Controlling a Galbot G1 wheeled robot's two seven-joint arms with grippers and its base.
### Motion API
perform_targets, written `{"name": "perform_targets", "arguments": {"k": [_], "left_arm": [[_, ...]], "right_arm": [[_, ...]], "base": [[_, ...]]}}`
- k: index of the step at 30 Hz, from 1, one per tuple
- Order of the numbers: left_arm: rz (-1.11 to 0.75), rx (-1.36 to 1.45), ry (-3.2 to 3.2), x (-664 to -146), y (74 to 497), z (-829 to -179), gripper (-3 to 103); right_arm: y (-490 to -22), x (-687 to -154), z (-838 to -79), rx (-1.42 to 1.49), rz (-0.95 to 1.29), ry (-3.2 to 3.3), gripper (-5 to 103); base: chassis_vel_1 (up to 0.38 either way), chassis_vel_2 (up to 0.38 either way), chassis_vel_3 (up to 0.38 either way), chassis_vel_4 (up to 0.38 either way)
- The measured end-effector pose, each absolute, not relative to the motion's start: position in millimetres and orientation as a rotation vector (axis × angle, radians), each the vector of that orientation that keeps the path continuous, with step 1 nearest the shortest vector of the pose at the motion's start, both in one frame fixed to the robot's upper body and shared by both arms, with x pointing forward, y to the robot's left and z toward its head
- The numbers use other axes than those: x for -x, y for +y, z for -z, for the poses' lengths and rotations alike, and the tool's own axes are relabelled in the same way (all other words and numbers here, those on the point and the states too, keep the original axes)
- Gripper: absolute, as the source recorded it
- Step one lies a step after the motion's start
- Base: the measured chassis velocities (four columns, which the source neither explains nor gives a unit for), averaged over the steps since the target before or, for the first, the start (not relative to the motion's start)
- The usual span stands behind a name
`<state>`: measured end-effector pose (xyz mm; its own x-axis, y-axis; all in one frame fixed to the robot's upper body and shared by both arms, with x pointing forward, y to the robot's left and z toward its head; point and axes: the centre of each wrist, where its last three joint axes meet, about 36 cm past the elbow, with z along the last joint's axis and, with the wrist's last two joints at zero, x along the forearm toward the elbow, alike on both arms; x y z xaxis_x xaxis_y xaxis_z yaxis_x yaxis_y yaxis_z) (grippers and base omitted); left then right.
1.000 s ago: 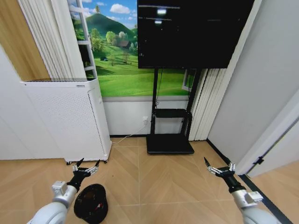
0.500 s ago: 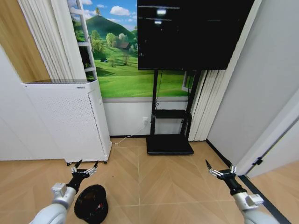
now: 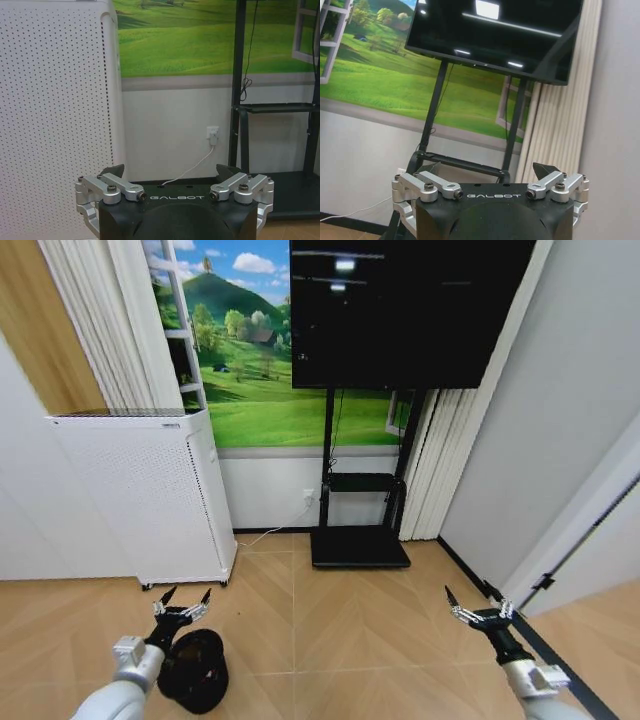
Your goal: Pick up the trash bin and place the garbage on the floor into it.
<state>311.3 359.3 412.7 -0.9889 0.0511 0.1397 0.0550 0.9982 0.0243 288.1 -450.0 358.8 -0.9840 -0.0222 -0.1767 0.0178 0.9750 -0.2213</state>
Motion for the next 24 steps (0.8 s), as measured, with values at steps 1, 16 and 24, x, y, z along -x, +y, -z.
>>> {"name": "perform_targets", "arguments": {"k": [1, 16, 24], "left_arm": [[0.043, 0.080, -3.000, -311, 359, -412, 100], [0.042, 0.076, -2.989, -309, 359, -408, 100], [0.044, 0.079, -2.986, -308, 358, -406, 100]], "right_arm": [[-449, -288, -359, -0.003, 0.328, 2.943, 100], [-443, -281, -354, -0.028, 0.311, 2.946, 100], [-444, -275, -352, -0.046, 0.318, 2.949, 100]], "base": [[0.114, -0.256, -0.129, 0.246], [0.049, -0.060, -0.050, 0.043], [0.142, -0.165, -0.148, 0.166]]}}
